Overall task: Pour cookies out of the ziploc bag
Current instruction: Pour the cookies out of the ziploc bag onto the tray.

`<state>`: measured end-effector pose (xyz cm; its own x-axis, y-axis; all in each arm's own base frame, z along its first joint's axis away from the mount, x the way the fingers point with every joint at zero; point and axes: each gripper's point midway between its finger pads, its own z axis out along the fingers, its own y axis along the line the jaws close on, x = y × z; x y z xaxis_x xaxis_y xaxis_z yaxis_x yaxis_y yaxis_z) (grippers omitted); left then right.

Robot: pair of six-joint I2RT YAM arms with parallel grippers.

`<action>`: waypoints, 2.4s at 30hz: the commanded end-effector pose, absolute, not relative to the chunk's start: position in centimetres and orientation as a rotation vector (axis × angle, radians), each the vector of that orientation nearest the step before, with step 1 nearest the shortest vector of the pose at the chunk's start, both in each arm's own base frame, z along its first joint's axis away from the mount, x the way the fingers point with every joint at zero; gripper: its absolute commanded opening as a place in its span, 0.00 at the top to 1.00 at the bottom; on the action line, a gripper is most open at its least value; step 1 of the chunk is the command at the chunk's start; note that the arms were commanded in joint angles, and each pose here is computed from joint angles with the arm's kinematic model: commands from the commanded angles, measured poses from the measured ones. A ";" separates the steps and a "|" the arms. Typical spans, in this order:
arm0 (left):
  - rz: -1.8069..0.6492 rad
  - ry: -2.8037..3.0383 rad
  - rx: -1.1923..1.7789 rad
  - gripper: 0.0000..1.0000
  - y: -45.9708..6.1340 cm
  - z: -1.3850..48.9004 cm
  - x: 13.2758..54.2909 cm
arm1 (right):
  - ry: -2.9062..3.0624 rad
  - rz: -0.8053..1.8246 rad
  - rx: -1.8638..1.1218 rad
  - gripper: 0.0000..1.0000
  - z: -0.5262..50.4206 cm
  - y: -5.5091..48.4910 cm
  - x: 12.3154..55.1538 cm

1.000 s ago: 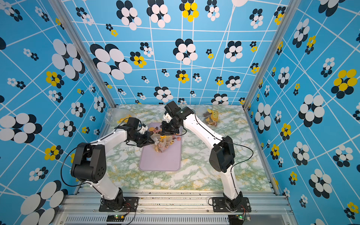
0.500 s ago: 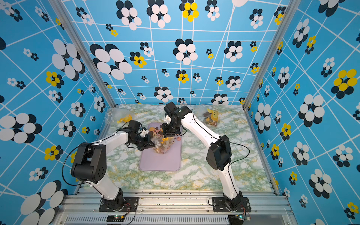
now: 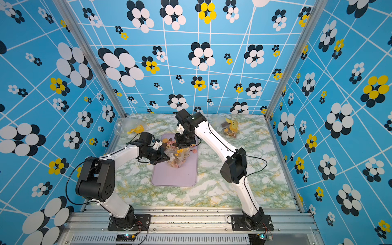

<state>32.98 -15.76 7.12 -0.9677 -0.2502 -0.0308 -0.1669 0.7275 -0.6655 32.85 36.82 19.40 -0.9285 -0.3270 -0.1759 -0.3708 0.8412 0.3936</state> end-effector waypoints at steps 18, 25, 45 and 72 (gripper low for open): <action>-0.952 2.851 -0.397 0.88 -14.4 5.9 32.2 | 2.803 0.724 -0.654 1.00 24.0 37.0 31.1; -0.999 2.833 -0.390 0.86 -15.1 6.2 32.6 | 2.817 0.750 -0.656 1.00 23.0 37.4 31.0; -0.865 2.860 -0.415 1.00 -13.0 6.4 33.8 | 2.778 0.683 -0.532 1.00 23.1 35.4 33.0; -0.914 2.883 -0.436 1.00 -13.7 5.7 33.7 | 2.663 0.944 -0.557 1.00 25.7 38.6 33.1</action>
